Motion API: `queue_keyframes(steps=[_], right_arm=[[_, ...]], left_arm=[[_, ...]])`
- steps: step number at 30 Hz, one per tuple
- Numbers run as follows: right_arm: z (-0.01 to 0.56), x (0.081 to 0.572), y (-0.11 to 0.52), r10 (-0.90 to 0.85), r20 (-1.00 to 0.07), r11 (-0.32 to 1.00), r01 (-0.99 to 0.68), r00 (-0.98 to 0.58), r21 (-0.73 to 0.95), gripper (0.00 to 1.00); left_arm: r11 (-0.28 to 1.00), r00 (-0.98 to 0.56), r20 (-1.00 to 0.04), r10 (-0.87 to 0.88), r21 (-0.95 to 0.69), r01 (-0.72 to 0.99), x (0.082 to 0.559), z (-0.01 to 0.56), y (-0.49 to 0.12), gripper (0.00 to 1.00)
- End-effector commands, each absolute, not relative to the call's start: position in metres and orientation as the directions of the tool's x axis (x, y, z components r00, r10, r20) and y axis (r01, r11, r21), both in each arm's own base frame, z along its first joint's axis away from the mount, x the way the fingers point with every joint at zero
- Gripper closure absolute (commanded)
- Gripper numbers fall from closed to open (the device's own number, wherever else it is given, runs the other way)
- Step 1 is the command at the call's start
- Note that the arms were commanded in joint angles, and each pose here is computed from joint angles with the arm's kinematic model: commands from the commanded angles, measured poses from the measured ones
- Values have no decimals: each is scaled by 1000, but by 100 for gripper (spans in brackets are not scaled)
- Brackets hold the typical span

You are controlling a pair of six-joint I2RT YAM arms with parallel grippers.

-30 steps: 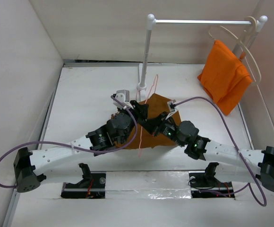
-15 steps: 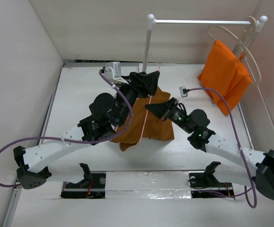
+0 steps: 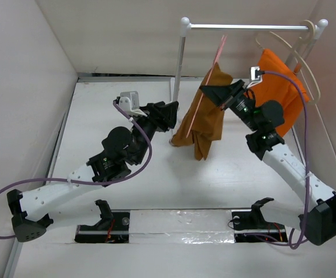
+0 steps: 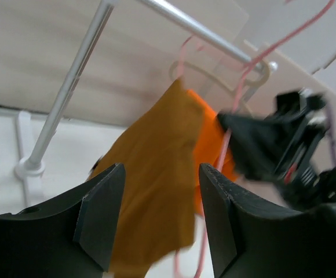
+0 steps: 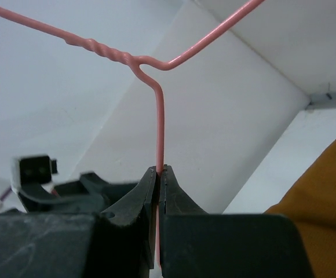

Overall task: Place the trousers on the hanger
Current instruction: Place the hanger at the clothesline.

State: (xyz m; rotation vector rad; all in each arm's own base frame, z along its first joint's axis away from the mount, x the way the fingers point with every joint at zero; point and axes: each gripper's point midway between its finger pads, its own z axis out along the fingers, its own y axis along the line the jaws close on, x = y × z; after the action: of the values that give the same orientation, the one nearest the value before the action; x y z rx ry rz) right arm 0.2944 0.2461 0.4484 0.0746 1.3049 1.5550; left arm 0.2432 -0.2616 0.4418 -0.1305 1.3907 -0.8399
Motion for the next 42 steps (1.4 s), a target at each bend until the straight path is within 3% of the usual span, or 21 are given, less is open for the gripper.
queue_keyframes(steps=[1, 25, 36, 42], right_arm=[[522, 284, 223, 754, -591, 150, -802, -285, 579, 100], [497, 443, 180, 716, -638, 307, -695, -282, 651, 100], [451, 481, 163, 709, -629, 328, -641, -319, 694, 100], [425, 478, 165, 681, -656, 342, -651, -325, 678, 99]], left_arm=[[715, -52, -799, -600, -564, 413, 242, 424, -248, 50], [740, -226, -820, -526, -573, 353, 225, 304, -239, 49], [742, -235, -822, -519, -570, 354, 226, 294, -243, 48], [754, -236, -831, -504, -557, 350, 229, 291, -246, 47]])
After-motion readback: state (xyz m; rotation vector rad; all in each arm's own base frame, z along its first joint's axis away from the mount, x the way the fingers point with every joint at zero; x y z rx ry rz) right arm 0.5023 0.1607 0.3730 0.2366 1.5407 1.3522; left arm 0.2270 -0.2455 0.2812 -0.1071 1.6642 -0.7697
